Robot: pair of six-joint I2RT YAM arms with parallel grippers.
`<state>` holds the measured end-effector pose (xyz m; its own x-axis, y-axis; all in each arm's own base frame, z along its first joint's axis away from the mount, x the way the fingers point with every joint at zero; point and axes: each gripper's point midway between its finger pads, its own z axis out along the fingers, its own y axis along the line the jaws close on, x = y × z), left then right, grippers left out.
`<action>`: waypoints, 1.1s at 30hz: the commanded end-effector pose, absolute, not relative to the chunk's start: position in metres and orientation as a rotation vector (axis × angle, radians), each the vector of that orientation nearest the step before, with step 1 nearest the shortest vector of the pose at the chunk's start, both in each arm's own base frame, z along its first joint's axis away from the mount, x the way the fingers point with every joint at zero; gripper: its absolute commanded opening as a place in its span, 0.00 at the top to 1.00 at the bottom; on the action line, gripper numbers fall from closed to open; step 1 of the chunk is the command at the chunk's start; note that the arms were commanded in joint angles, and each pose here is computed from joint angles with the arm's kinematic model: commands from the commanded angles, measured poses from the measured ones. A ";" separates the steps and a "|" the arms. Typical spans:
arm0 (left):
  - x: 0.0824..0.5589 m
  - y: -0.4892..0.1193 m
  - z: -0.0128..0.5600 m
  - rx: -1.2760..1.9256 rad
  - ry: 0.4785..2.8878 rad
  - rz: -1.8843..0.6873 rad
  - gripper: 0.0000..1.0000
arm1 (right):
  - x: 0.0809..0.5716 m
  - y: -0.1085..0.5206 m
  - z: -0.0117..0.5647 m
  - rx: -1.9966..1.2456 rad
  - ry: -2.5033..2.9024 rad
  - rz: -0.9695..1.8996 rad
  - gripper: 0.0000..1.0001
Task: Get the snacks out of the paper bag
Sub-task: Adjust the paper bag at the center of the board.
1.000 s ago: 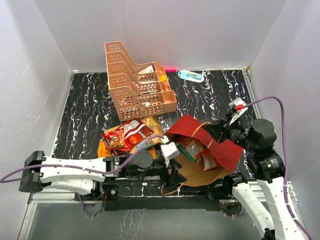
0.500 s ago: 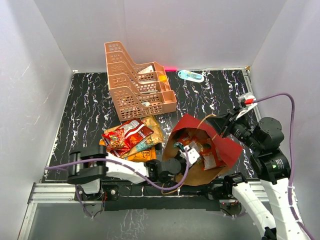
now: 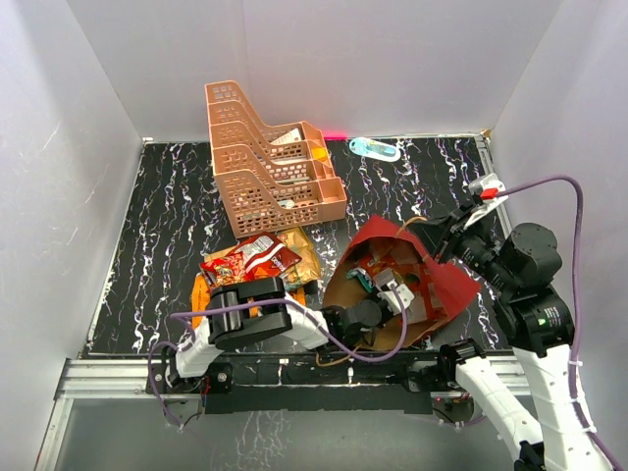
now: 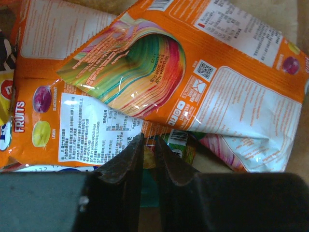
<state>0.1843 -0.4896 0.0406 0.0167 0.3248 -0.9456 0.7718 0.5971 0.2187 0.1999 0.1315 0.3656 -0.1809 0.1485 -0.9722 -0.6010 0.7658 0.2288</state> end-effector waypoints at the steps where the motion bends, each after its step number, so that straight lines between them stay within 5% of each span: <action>1: 0.217 -0.508 0.045 0.877 1.572 -0.483 0.85 | 0.213 0.113 0.375 -0.381 1.575 0.516 0.92; 10: 0.267 -0.553 0.059 0.852 1.552 -0.550 0.85 | 0.251 0.073 0.368 -0.480 1.554 0.108 0.92; 16: 0.243 -0.531 0.080 0.856 1.582 -0.625 0.81 | 0.254 0.080 0.356 -0.611 1.576 0.091 0.92; 25: 0.174 -0.455 0.120 0.945 1.710 -0.828 0.35 | 0.233 0.100 0.353 -0.571 1.557 0.285 0.92; 33: 0.176 -0.425 0.137 0.863 1.701 -0.784 0.30 | 0.223 0.108 0.366 -0.537 1.528 0.372 0.92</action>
